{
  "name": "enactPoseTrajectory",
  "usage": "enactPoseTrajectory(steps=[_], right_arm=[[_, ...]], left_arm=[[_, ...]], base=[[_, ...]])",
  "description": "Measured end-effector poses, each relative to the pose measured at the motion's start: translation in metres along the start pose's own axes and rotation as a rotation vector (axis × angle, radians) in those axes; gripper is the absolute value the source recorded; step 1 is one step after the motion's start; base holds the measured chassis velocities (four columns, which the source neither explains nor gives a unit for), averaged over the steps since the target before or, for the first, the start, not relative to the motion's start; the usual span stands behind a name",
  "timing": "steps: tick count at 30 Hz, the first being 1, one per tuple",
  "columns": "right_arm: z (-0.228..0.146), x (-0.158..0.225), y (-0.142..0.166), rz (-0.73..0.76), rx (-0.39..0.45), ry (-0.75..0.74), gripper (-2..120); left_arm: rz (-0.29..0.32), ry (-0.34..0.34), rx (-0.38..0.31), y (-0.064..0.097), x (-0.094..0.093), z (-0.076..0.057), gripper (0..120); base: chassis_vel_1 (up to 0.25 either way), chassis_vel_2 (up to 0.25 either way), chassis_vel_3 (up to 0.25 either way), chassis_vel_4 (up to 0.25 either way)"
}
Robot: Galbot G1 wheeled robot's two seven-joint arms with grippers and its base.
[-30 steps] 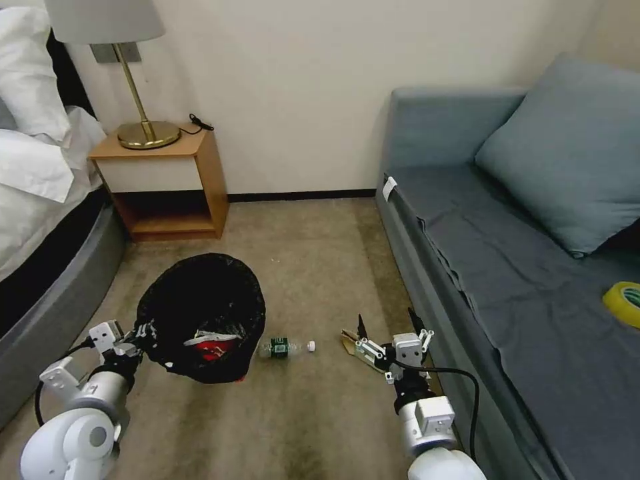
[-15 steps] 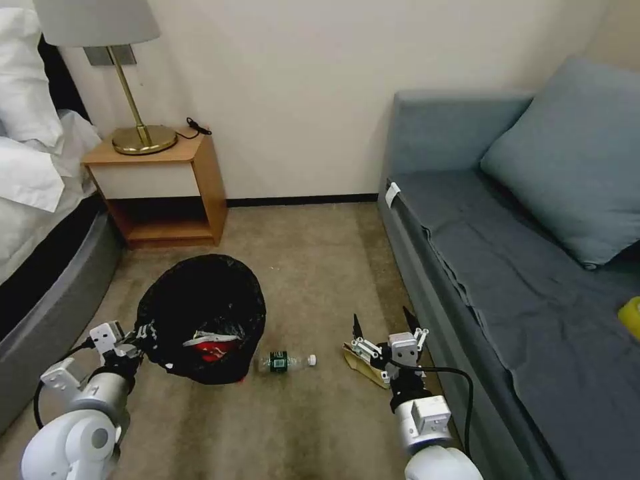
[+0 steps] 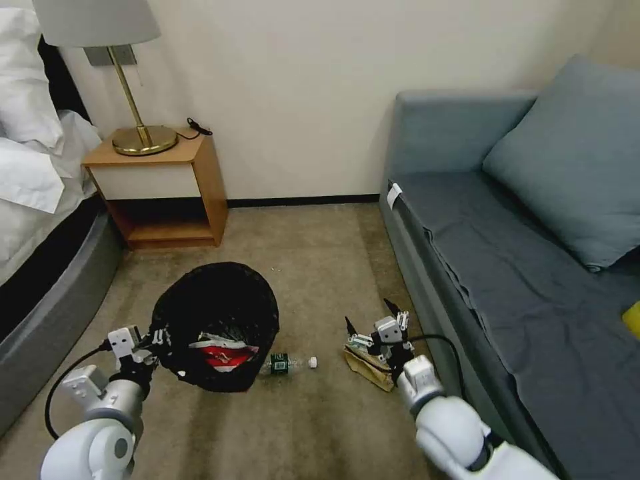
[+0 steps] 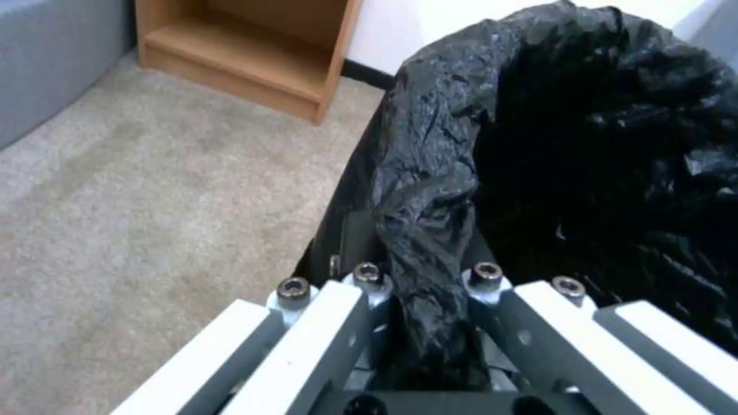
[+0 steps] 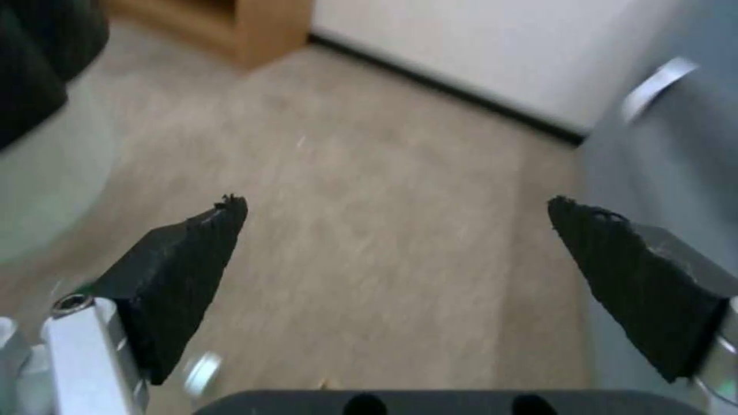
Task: Pick up the trash bin, then pick up the garbage on the floor and place it into the trash bin.
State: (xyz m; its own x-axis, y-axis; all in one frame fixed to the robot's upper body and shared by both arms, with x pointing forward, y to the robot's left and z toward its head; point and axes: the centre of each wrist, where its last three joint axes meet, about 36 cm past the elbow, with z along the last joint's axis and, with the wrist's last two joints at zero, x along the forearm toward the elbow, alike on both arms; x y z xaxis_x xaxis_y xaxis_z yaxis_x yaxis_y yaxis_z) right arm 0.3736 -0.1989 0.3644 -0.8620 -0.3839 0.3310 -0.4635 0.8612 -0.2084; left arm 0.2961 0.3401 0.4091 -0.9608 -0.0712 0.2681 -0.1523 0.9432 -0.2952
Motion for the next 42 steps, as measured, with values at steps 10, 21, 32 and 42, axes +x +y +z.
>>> enactPoseTrajectory(steps=[10,21,32,42], right_arm=[[-0.006,-0.080,-0.016,-0.147,0.025,0.321,100],[0.014,-0.138,-0.056,-0.294,-0.034,0.693,100],[0.079,-0.155,-0.095,-0.260,-0.013,0.788,100],[0.094,-0.174,-0.075,-0.265,-0.040,0.775,100]], left_arm=[[-0.013,-0.044,-0.032,0.015,-0.015,-0.008,4],[-0.010,-0.077,-0.046,0.029,-0.017,-0.017,4],[-0.012,-0.079,-0.038,0.034,-0.017,-0.011,4],[-0.032,-0.058,-0.031,0.041,-0.024,0.000,4]], base=[[0.000,0.000,0.000,0.000],[0.000,0.000,0.000,0.000],[0.000,0.000,0.000,0.000],[0.000,0.000,0.000,0.000]])
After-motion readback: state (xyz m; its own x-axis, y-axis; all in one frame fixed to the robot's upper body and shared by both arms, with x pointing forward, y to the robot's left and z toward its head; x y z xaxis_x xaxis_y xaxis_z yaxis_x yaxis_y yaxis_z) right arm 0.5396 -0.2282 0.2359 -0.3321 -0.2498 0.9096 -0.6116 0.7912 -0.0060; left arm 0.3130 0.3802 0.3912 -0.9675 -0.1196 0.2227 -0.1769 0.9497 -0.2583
